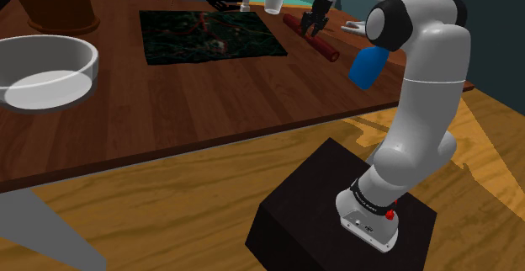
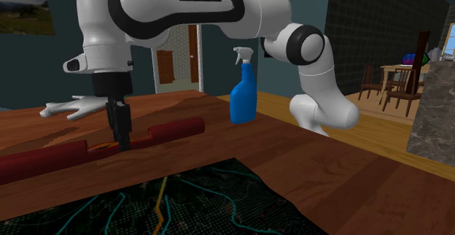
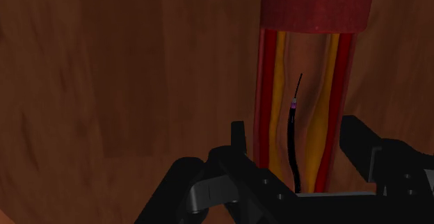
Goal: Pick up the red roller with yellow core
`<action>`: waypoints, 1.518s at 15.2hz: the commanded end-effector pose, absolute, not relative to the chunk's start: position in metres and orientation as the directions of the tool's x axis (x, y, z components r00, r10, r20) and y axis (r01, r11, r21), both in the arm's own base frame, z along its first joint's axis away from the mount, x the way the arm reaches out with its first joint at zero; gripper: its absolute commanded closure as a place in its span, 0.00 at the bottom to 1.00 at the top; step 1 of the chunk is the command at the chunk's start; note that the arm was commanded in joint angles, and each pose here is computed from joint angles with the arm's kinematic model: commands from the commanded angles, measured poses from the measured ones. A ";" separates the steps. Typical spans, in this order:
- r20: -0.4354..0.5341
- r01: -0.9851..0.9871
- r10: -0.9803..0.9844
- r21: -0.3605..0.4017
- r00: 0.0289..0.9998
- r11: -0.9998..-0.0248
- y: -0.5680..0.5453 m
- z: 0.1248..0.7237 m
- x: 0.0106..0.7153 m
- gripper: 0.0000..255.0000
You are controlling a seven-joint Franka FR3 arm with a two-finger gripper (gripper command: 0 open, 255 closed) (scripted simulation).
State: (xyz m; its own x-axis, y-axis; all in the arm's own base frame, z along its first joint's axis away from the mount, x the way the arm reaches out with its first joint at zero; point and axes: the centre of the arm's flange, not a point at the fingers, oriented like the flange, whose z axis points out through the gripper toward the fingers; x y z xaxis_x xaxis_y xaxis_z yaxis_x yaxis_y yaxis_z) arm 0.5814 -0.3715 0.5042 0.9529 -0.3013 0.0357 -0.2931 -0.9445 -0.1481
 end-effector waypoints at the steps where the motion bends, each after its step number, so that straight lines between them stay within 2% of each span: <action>1: 0.036 -0.293 -0.301 -0.148 0.953 -0.945 -0.371 0.504 0.581 1.00; 9: 0.036 -0.293 -0.301 -0.148 0.953 -0.945 -0.371 0.503 0.582 1.00; 23: 0.036 -0.293 -0.301 -0.148 0.953 -0.945 -0.371 0.577 0.582 1.00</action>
State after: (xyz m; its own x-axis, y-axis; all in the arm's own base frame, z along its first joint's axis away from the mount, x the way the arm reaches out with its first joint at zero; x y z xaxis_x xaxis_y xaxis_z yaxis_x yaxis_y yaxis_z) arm 0.5818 -0.3728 0.5715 0.9528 -0.3015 0.0359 -0.2933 -0.9445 -0.1480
